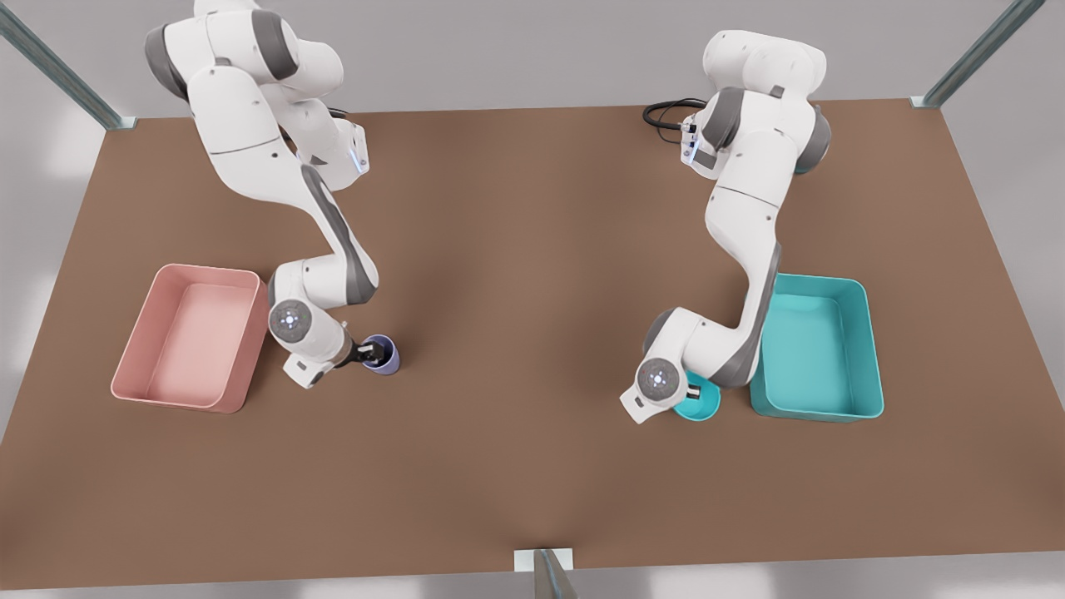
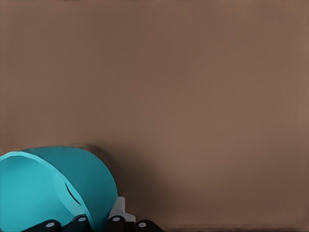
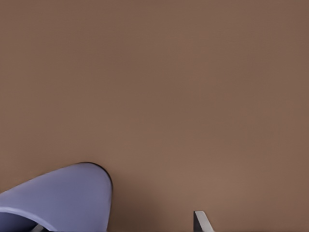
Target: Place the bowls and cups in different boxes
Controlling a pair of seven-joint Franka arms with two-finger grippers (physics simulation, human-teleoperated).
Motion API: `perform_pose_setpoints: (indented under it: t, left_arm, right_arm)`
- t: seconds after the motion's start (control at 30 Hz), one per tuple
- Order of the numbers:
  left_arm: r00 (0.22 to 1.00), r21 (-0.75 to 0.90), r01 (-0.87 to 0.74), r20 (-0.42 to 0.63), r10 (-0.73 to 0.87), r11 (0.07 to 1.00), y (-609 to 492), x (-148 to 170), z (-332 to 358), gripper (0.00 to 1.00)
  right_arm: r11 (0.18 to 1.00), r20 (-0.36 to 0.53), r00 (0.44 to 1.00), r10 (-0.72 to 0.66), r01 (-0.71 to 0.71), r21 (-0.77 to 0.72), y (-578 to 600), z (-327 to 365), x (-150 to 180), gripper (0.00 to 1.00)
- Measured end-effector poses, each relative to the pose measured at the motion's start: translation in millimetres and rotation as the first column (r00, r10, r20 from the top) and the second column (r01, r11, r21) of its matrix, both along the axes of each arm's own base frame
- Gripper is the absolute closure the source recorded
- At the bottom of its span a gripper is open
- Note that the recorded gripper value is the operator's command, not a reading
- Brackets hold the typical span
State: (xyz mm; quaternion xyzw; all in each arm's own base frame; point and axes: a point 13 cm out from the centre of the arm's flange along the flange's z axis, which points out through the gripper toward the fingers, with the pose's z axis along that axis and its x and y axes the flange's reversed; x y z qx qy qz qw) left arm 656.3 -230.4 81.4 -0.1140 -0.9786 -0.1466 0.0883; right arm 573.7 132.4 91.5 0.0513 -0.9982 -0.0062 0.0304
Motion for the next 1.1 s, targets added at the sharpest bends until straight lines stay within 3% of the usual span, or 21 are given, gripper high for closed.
perform_pose_setpoints:
  t: [0.03, 0.07, 0.1, 0.2, 0.23, 0.4, 0.57, 0.7, 0.73, 0.8, 0.87, 1.0, 1.1]
  left_arm:
    - [1.0, -0.001, -0.008, 0.011, 0.008, 1.0, -3, 1, 19, 0.79]
    - [0.999, -0.015, -0.025, 0.028, 0.026, 1.0, -7, 2, 50, 0.79]
    - [0.998, -0.028, -0.05, 0.047, 0.052, 0.998, -8, 3, 92, 0.79]
    - [0.981, -0.011, -0.19, 0.032, 0.19, 0.982, 57, -11, 171, 0.79]
    - [0.965, 0.011, -0.262, 0.012, 0.262, 0.965, 103, -19, 180, 0.79]
    - [0.859, 0.127, -0.495, -0.076, 0.506, 0.86, 272, -79, 116, 0.79]
    - [0.827, 0.127, -0.542, -0.093, 0.554, 0.831, 321, -103, 24, 0.79]
    - [0.83, 0.1, -0.545, -0.079, 0.553, 0.832, 331, -112, -24, 0.79]
    - [0.832, 0.088, -0.545, -0.068, 0.551, 0.834, 330, -109, -28, 0.0]
    - [0.836, 0.059, -0.545, -0.041, 0.548, 0.836, 328, -100, -24, 0.0]
    - [0.835, -0.001, -0.551, 0.002, 0.551, 0.835, 312, -79, 25, 0.0]
    - [0.866, -0.15, -0.472, 0.107, 0.488, 0.869, 229, -13, 218, 0.0]
    - [0.915, -0.212, -0.358, 0.115, 0.387, 0.909, 164, -32, 340, 0.0]
  right_arm:
    - [1.0, 0.0, 1.0, 0.0, 0.0, 0.0, 0, -1, 0, 0.16]
    - [1.0, 0.001, 1.0, -0.001, 0.001, 0.0, 0, -2, 0, 0.46]
    - [1.0, 0.002, 1.0, -0.001, 0.001, 0.0, 0, -3, 1, 0.59]
    - [1.0, 0.006, 1.0, 0.002, -0.002, 0.005, 2, -4, 3, 0.66]
    - [1.0, 0.006, 1.0, 0.004, -0.004, 0.009, 3, -4, 4, 0.78]
    - [1.0, 0.048, 0.999, 0.016, -0.017, 0.018, 9, 14, 23, 0.79]
    - [0.994, 0.175, 0.981, -0.088, 0.074, 0.086, -50, 130, 79, 0.79]
    - [0.986, 0.23, 0.961, -0.156, 0.14, 0.085, -169, 199, 86, 0.79]
    - [0.986, 0.232, 0.959, -0.164, 0.151, 0.072, -198, 208, 84, 0.79]
    - [0.984, 0.225, 0.958, -0.177, 0.171, 0.046, -255, 219, 76, 0.79]
    - [0.982, 0.194, 0.963, -0.187, 0.184, 0.03, -305, 213, 61, 0.79]
    - [0.989, 0.074, 0.987, -0.145, 0.145, 0.012, -356, 141, 50, 0.79]
    - [0.997, 0.006, 0.997, -0.077, 0.076, 0.031, -349, 93, 48, 0.79]
